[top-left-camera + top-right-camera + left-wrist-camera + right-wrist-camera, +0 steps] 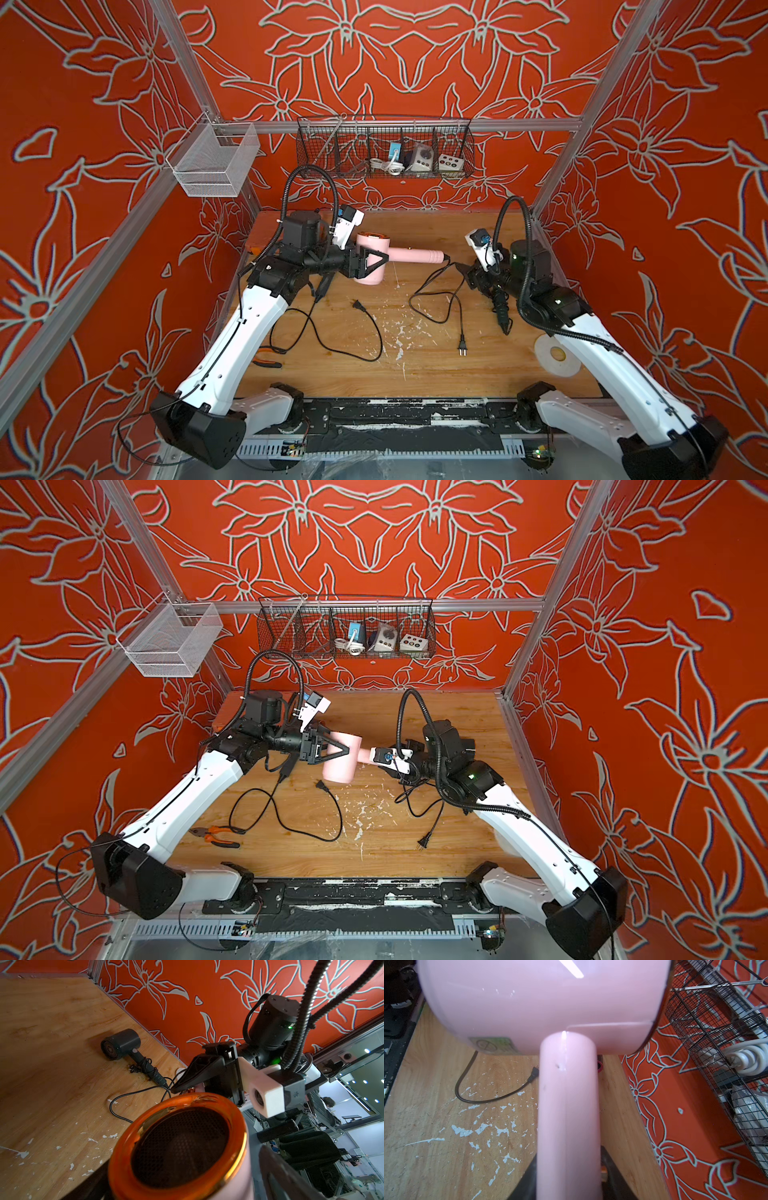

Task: Wrap the cord around the hair dryer
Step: Adjust the power cord, then wrap the power cord around the hair dryer.

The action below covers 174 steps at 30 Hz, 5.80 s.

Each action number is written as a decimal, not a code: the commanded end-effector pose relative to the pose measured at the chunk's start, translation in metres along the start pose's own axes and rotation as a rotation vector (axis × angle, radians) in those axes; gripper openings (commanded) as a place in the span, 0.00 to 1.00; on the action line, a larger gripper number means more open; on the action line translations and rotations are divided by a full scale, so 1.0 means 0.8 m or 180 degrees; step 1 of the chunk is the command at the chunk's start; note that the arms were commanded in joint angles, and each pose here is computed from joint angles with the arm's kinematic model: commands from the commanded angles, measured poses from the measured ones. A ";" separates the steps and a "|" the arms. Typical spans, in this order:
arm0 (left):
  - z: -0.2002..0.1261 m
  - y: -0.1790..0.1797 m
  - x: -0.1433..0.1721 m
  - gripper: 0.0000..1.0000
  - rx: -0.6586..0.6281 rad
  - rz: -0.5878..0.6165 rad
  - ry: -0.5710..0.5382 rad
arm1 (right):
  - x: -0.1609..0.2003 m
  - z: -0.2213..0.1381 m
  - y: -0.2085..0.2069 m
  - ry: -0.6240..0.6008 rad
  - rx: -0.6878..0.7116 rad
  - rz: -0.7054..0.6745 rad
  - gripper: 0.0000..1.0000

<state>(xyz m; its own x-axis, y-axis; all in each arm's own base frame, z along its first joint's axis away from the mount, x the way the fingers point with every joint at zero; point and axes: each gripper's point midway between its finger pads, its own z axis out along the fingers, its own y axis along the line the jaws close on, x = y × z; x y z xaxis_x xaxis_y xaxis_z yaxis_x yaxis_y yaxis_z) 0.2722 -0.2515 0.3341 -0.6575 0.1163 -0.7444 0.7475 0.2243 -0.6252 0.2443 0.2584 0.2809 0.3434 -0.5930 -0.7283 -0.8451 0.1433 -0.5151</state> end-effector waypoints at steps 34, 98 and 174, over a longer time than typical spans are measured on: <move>-0.026 0.016 -0.021 0.00 -0.0889 0.0196 -0.0276 | -0.038 0.002 -0.083 0.0132 0.0920 0.0112 0.38; -0.212 -0.004 -0.138 0.00 -0.2327 0.0592 -0.1703 | 0.210 -0.182 -0.169 0.1154 0.3073 0.3057 0.00; -0.250 -0.118 -0.254 0.00 -0.1432 0.1013 -0.2315 | 0.182 0.159 0.004 0.0790 0.0060 0.1950 0.77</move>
<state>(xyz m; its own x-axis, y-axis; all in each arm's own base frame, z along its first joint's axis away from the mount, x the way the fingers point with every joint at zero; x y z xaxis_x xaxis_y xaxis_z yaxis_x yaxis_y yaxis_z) 0.3348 -0.1010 0.5568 -0.2037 -0.3687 -0.9070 0.6179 0.6701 -0.4112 0.3243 0.2672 0.1056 -0.4022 -0.5358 -0.7424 -0.8375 0.5430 0.0618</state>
